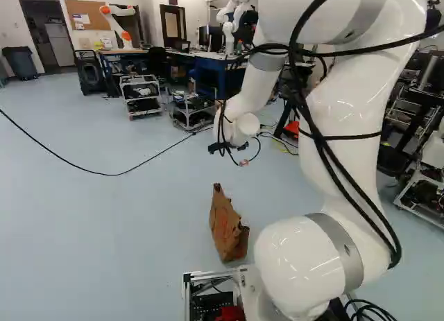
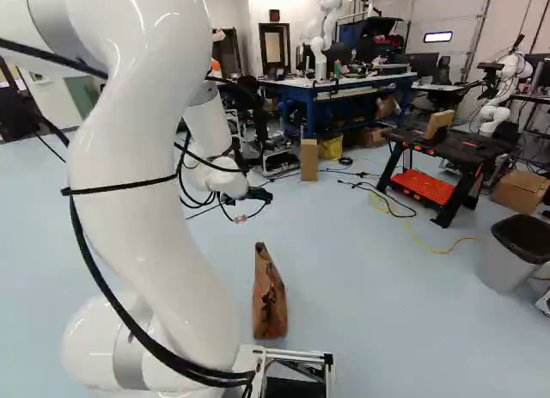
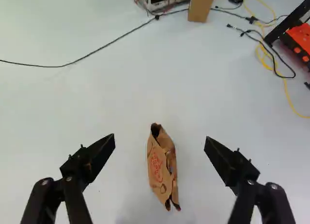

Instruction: Pick up the grocery bag from the ground

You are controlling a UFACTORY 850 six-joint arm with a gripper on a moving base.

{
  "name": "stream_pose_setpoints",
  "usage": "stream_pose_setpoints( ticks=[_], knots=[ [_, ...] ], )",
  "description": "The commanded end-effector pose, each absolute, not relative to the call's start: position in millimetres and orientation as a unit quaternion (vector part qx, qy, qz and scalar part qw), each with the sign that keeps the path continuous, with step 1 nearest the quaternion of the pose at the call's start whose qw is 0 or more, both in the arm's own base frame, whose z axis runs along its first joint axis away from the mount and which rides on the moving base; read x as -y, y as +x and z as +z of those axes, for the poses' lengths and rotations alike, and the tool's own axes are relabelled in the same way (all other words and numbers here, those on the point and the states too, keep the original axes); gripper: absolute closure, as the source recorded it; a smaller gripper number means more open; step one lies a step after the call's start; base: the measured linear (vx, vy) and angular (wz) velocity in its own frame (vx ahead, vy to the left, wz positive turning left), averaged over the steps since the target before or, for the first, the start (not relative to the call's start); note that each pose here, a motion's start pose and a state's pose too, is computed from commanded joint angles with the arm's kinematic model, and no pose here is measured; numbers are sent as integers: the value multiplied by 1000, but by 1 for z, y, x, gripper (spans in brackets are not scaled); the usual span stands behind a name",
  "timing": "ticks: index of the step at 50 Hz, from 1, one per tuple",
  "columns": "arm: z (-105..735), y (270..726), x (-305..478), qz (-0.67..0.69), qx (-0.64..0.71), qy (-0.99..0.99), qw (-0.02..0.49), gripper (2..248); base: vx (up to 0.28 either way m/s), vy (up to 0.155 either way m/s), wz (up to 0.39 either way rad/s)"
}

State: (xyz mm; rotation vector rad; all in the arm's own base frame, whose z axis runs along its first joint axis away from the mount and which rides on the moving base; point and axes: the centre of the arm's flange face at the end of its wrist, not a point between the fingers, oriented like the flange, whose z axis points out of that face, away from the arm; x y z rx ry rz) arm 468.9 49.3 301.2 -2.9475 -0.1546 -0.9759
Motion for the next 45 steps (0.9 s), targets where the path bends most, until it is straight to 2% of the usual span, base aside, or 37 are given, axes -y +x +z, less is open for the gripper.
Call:
stream_pose_setpoints(
  ticks=[25,45],
  knots=[
    [258,468,-50,-170,53,-984,9,3,0,0,0],
    [229,474,-46,-135,48,-990,7,3,0,0,0]
  ],
)
